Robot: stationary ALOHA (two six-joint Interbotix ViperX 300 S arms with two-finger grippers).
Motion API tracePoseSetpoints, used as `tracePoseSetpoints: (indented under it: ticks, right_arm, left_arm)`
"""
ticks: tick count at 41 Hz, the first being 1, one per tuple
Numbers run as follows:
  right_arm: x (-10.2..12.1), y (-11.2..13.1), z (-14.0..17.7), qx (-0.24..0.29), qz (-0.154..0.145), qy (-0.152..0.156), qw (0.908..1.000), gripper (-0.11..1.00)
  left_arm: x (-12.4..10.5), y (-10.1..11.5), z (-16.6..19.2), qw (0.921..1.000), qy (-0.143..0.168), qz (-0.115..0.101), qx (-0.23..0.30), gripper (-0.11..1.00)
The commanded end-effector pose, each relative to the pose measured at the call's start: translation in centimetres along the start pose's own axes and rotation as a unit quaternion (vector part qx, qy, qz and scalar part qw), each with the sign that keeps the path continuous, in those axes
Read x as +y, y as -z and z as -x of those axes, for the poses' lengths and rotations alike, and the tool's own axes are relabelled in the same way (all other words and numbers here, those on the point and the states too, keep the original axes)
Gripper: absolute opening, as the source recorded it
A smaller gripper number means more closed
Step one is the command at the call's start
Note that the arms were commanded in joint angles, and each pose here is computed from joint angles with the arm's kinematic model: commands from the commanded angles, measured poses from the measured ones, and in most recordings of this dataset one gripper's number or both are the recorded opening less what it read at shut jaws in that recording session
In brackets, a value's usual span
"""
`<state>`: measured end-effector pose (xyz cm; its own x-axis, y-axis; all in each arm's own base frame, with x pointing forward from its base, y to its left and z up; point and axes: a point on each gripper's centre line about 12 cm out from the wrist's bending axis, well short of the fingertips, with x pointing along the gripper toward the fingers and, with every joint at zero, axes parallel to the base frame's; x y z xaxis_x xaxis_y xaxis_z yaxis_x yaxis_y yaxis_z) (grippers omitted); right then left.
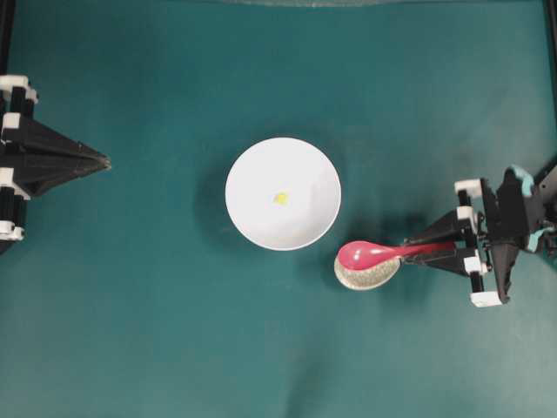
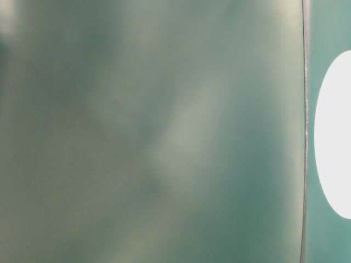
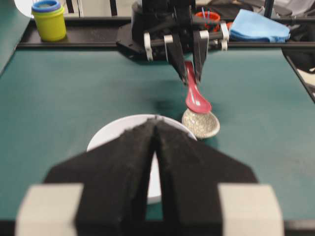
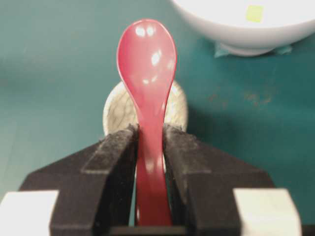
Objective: Scoop the yellow hexagonal prism block from the bowl with a spoon using the right arm.
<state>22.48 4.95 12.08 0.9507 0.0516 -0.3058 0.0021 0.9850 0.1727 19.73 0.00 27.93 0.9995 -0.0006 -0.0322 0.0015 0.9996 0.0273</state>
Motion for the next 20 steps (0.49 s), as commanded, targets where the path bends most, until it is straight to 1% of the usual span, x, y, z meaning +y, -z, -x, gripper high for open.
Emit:
tracePoseSetpoints:
  ticks: [1,9,12,20]
  right_arm:
    - [-0.2,-1.4,0.1,-0.019,-0.011,0.004,0.9997,0.25]
    - [-0.7,-3.5,0.2,-0.015,-0.006,0.013,0.9998,0.25]
    - [-1.0,-4.3,0.1,0.003,-0.008,0.018,0.9998,0.25]
    - [-2.2,-7.6,0.1,0.050,-0.024,0.032,0.9979,0.25]
  left_arm:
    - [0.0,-0.8,-0.4,1.0000,0.000,-0.003,-0.002,0.04]
    - [0.1,-0.8,-0.4,1.0000,-0.001,-0.002,-0.002,0.04]
    - [0.1,-0.9,-0.3,1.0000,-0.001,-0.002,-0.002,0.04]
    - [0.1,-1.3,-0.2,0.9999,-0.001,-0.004,-0.010,0.04]
